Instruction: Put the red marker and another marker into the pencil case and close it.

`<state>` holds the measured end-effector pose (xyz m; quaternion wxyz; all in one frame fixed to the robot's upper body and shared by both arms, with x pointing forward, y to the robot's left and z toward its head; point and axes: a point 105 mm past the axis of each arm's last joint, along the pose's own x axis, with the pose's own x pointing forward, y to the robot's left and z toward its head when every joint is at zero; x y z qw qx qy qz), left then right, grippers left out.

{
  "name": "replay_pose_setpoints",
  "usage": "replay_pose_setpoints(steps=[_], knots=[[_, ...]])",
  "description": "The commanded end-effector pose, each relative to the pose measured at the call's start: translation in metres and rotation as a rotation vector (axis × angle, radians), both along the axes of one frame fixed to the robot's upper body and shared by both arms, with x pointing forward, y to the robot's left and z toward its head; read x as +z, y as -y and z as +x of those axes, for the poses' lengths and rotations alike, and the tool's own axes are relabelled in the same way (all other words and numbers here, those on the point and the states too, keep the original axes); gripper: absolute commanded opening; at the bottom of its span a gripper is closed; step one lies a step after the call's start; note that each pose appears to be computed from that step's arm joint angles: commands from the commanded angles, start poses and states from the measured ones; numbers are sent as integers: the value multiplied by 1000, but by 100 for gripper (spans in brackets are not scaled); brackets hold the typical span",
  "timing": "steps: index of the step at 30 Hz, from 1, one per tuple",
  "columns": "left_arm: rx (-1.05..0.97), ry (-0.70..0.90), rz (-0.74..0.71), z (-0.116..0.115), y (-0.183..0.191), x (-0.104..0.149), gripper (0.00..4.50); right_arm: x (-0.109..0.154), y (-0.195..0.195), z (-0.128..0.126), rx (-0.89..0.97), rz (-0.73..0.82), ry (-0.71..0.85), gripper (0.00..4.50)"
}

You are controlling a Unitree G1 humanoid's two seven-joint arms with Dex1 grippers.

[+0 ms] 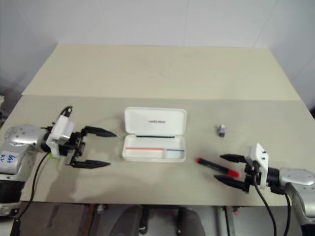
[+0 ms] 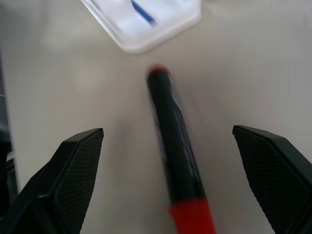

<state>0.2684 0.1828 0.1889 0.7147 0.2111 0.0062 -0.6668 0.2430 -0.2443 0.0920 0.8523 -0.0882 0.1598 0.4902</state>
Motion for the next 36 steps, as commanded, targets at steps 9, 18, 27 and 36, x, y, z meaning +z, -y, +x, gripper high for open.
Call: replay_pose_setpoints(steps=[9, 18, 27, 36], knots=[[12, 71, 10, 5, -8, 15, 450, -5, -13, -5, 51, 44, 64, 86], [40, 97, 3, 13, -12, 14, 450, 17, -14, 6, 38, 15, 190, 61], [98, 122, -5, 18, -22, 9, 450, 81, -59, 37, 205, 45, 376, 61], [133, 140, -18, 20, -23, 8, 450, 67, -133, 63, 442, 11, 388, 61]])
